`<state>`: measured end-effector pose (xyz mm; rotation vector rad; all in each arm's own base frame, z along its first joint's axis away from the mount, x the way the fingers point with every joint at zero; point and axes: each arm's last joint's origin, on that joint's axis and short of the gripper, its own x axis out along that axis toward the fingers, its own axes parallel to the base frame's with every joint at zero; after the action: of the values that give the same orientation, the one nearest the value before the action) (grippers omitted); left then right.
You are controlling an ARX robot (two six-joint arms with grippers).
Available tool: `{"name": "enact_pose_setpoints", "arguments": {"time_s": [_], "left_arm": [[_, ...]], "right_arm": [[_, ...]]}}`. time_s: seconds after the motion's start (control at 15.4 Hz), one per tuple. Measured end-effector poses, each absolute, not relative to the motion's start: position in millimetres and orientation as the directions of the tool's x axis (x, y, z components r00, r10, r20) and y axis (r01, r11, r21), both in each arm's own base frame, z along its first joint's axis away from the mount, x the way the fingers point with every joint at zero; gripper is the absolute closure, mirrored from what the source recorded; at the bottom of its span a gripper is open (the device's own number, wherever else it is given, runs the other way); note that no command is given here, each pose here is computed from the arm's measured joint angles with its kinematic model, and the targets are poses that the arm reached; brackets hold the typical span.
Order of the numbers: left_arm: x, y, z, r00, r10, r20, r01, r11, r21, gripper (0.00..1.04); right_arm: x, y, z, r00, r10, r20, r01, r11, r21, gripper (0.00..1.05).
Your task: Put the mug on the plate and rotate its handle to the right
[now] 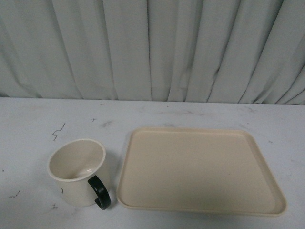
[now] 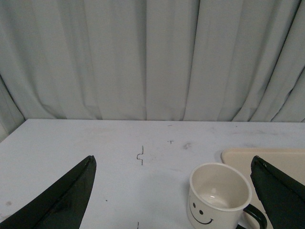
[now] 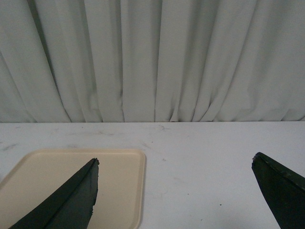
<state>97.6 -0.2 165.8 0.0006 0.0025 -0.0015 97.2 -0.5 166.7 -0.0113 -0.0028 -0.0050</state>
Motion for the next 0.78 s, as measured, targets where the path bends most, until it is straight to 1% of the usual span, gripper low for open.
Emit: {"name": "enact_pose_setpoints", "arguments": {"time_s": [0.78], "left_arm": [[97.6,-0.2,165.8,1.0,-0.002,-0.002,0.002,1.0,0.001,0.07]], "right_arm": [[97.2,-0.5,166.7,1.0,-0.005,0.003,0.005,1.0,-0.011,0.06]]}}
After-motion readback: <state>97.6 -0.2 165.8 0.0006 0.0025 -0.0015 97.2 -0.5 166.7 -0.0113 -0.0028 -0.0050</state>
